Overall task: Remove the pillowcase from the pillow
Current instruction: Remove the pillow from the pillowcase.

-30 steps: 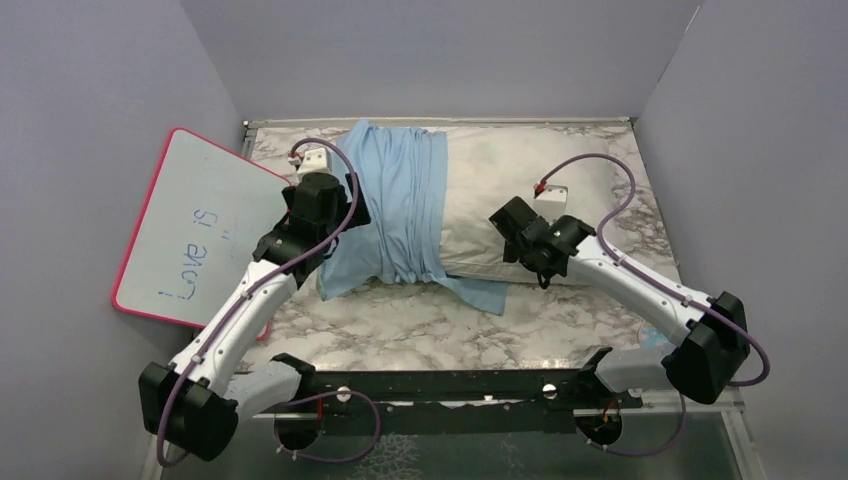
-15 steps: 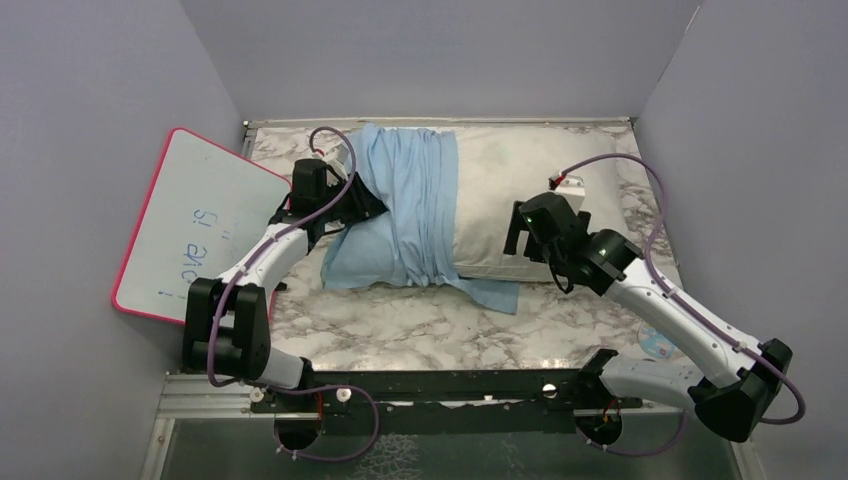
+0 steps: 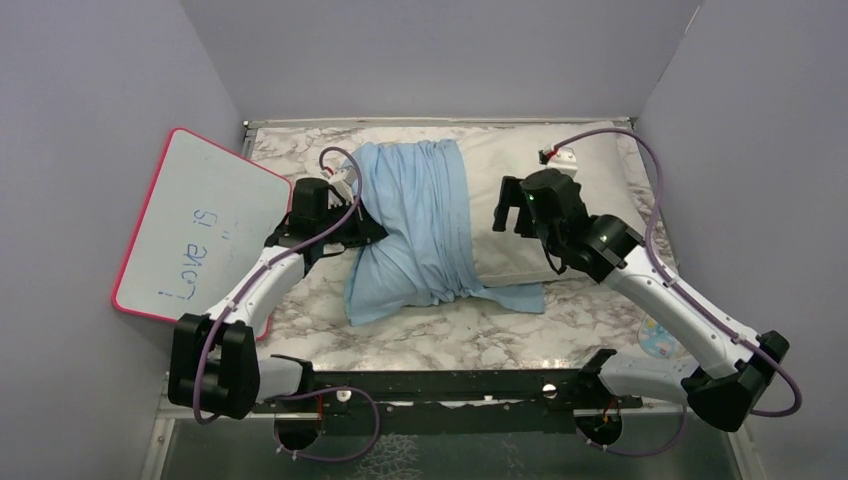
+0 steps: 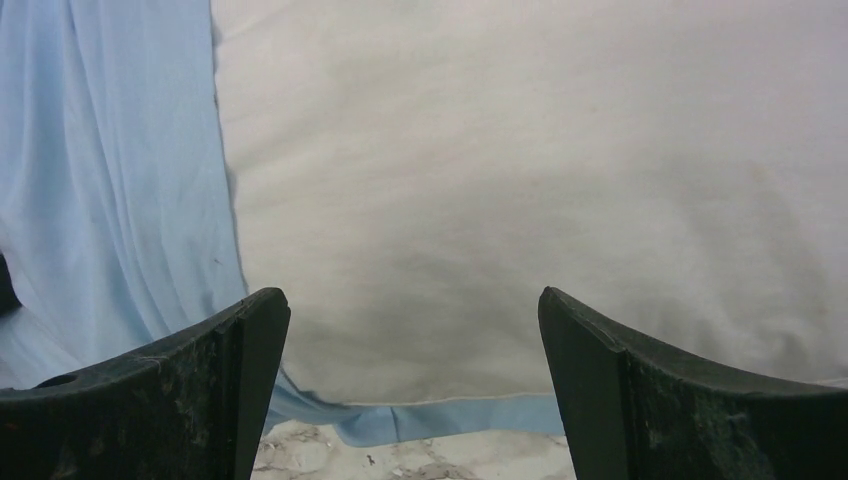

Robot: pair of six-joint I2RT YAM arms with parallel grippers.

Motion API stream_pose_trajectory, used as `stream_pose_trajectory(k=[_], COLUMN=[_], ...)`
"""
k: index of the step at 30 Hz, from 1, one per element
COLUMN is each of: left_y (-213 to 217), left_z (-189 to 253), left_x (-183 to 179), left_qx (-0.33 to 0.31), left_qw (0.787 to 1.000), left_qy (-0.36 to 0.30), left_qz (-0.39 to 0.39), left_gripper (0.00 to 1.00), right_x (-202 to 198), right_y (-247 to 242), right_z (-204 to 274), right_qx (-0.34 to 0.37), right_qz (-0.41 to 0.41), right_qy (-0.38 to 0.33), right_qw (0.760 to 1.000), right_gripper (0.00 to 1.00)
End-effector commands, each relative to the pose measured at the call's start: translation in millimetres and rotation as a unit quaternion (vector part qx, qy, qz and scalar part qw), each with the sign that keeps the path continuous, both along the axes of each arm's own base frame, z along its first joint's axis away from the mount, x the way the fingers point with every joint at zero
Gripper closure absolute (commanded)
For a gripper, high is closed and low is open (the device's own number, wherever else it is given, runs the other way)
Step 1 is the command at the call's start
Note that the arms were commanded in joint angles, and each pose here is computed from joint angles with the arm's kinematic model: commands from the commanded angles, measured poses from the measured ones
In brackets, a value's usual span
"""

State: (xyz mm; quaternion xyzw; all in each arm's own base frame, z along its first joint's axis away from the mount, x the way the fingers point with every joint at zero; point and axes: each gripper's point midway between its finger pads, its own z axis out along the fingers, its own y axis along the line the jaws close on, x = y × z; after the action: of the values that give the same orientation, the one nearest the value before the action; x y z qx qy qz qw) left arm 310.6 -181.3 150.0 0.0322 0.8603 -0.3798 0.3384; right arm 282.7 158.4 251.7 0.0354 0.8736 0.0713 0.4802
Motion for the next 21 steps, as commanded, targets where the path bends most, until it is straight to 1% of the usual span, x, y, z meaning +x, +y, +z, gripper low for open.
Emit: stream_pose_trajectory(k=[1, 3, 6, 8, 9, 12, 13, 15, 16, 17, 21], left_y=[45, 52, 60, 61, 58, 49, 49, 55, 60, 63, 71], left_z=[-30, -30, -28, -23, -19, -6, -2, 0, 1, 0, 1], left_x=[-4, 4, 20, 30, 33, 33, 31, 23, 17, 11, -21], left_qx=[0.092, 0.105, 0.113, 0.105, 0.096, 0.073, 0.070, 0.076, 0.080, 0.083, 0.070], left_qw=[0.993, 0.991, 0.989, 0.990, 0.991, 0.995, 0.995, 0.993, 0.991, 0.989, 0.984], left_qy=[0.041, 0.045, 0.054, 0.055, 0.054, 0.048, 0.046, 0.049, 0.052, 0.056, 0.069], left_qz=[0.067, 0.072, 0.080, 0.081, 0.074, 0.057, 0.060, 0.081, 0.095, 0.108, 0.149], left_gripper=[1.00, 1.00, 1.00, 1.00, 0.95, 0.66, 0.56, 0.41, 0.36, 0.34, 0.30], right_x=[23, 29, 37, 44, 48, 52, 51, 47, 44, 42, 35], right_y=[2, 1, -11, -15, -15, -15, -16, -14, -13, -10, 0], right_z=[7, -4, -22, -36, -45, -72, -81, -96, -102, -108, -128], right_qx=[-0.034, -0.060, -0.087, -0.085, -0.074, -0.034, -0.028, -0.022, -0.018, -0.011, 0.019], right_qz=[-0.014, -0.030, -0.087, -0.098, -0.093, -0.086, -0.086, -0.083, -0.082, -0.079, -0.070], right_qy=[-0.014, 0.002, 0.032, 0.050, 0.064, 0.114, 0.128, 0.153, 0.164, 0.174, 0.202], right_qw=[0.999, 0.998, 0.992, 0.990, 0.991, 0.989, 0.988, 0.984, 0.983, 0.982, 0.977], right_gripper=[0.00, 0.00, 0.00, 0.00, 0.00, 0.00, 0.00, 0.00, 0.00, 0.00, 0.00])
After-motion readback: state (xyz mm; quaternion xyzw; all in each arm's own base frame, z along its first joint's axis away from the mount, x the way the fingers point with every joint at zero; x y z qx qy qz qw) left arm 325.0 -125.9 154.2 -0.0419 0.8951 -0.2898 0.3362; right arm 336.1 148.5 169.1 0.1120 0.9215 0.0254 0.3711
